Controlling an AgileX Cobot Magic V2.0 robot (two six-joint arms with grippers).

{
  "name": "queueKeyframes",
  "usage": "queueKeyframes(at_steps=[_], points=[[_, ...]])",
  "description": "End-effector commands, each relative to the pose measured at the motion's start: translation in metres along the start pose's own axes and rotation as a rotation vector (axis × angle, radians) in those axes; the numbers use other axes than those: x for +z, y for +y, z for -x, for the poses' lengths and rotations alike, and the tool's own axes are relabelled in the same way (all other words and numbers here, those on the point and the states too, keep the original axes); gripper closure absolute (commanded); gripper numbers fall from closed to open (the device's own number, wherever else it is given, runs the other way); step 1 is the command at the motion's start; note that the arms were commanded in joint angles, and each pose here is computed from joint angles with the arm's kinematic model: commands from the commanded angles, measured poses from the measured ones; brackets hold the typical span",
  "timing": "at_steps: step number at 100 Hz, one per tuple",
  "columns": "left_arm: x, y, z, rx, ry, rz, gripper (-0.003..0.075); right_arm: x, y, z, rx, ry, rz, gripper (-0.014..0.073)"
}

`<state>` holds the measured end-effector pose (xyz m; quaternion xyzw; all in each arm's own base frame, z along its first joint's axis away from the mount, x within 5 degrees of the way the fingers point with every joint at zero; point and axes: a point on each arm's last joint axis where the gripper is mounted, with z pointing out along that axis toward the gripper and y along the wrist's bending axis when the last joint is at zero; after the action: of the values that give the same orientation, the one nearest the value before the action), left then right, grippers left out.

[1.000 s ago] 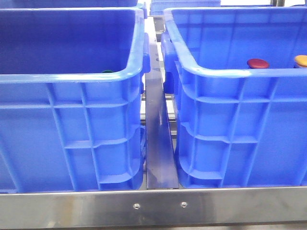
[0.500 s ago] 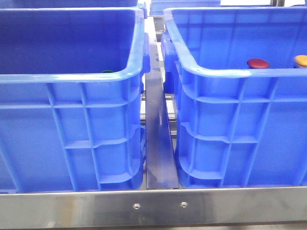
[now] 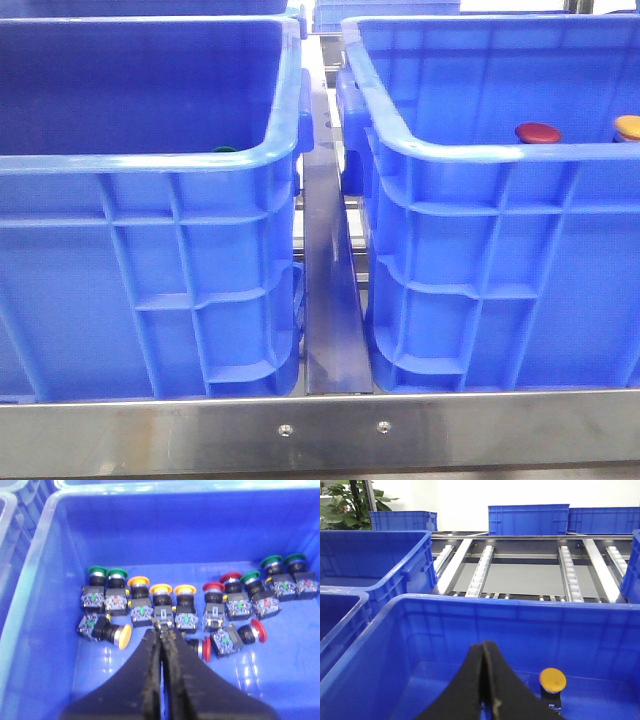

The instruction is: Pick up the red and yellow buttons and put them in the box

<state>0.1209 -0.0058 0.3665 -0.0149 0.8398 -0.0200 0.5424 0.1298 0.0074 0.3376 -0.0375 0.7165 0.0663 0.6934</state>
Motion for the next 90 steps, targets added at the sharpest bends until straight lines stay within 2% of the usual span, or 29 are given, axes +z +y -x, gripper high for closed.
queueKeyframes(at_steps=[1,13,29,60,90], points=[[-0.008,-0.002,0.016,-0.010,-0.150,-0.023,0.0739,-0.002,0.000,0.010,0.012,-0.037,-0.002,0.0692],[-0.010,-0.002,0.006,-0.008,-0.250,-0.047,0.0739,-0.002,0.000,0.010,0.012,-0.037,-0.002,0.0692],[-0.013,-0.001,-0.023,0.006,-0.367,-0.073,0.0739,-0.002,0.000,0.010,0.012,-0.037,-0.002,0.0692],[-0.018,0.007,-0.097,0.023,-0.398,-0.068,0.0739,-0.002,0.000,0.010,0.012,-0.037,-0.002,0.0692],[-0.011,0.011,-0.145,0.038,-0.429,-0.062,0.0739,-0.002,0.000,0.010,0.012,-0.037,-0.002,0.0692]])
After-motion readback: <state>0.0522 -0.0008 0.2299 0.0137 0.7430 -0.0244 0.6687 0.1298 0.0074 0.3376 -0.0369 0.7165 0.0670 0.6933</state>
